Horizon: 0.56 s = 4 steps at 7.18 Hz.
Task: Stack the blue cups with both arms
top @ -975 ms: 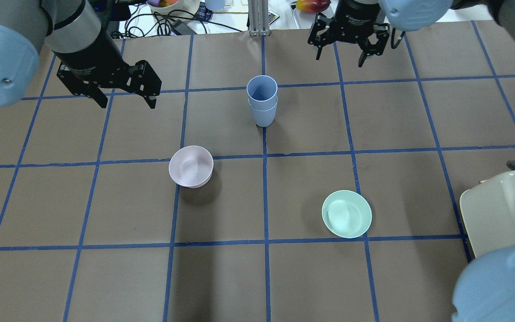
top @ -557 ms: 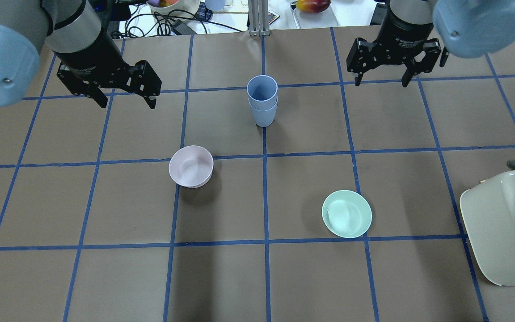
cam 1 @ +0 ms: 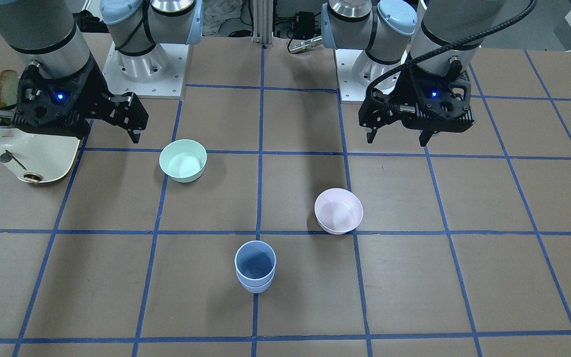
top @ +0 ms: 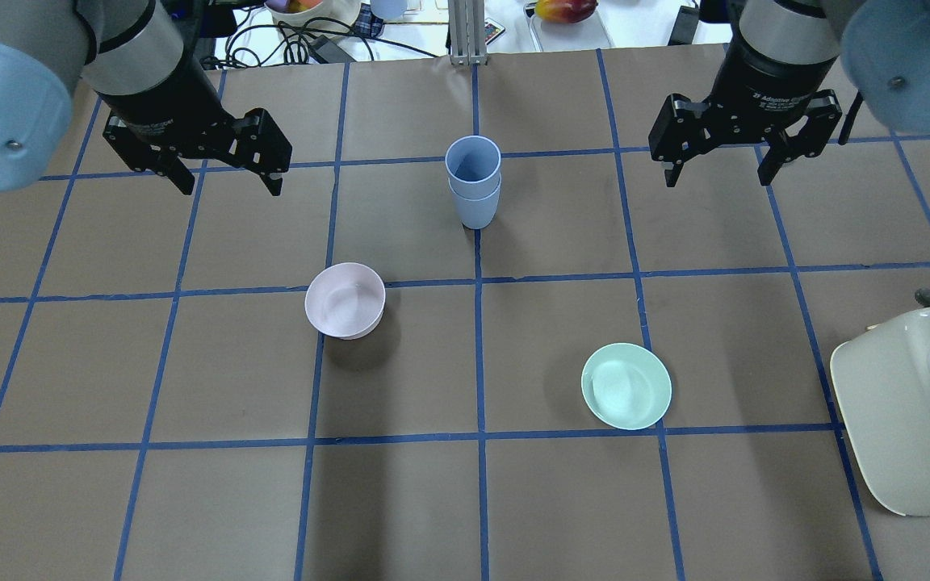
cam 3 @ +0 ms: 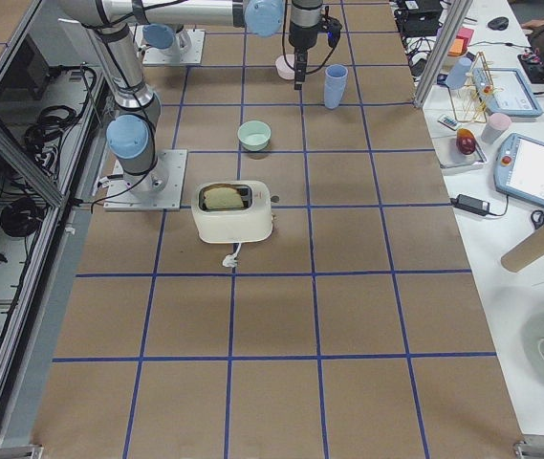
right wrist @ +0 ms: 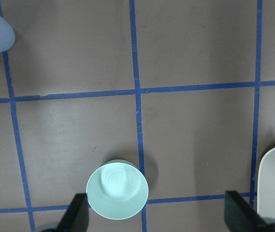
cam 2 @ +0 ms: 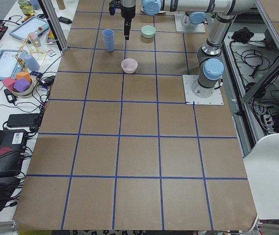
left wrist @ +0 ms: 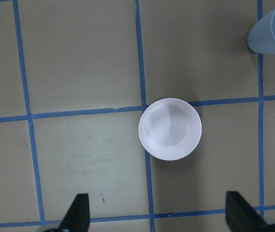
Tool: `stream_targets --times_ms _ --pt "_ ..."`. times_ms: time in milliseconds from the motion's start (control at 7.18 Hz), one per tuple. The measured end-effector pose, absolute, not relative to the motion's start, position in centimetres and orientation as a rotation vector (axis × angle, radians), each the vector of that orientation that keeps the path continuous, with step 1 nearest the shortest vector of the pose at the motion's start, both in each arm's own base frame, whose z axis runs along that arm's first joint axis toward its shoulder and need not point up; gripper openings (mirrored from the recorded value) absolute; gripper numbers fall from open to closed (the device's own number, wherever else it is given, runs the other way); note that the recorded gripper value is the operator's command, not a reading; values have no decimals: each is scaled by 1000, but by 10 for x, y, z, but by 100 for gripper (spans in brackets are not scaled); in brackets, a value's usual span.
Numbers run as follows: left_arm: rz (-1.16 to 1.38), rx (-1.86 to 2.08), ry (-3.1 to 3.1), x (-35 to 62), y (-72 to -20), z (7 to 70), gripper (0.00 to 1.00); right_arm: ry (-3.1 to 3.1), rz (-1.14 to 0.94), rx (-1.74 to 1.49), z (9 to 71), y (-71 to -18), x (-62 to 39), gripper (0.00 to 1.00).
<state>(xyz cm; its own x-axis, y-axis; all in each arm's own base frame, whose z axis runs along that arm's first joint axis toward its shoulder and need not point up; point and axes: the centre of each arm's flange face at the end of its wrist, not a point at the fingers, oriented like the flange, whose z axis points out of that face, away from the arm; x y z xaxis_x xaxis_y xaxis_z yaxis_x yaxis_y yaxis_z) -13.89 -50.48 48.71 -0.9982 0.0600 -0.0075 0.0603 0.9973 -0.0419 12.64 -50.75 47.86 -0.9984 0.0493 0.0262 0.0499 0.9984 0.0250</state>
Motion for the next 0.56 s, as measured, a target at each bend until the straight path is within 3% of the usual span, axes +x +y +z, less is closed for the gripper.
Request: stream_targets --times_ms 557 --pt "-65 94 3132 -139 -505 487 100 -3114 -39 -75 481 -506 127 100"
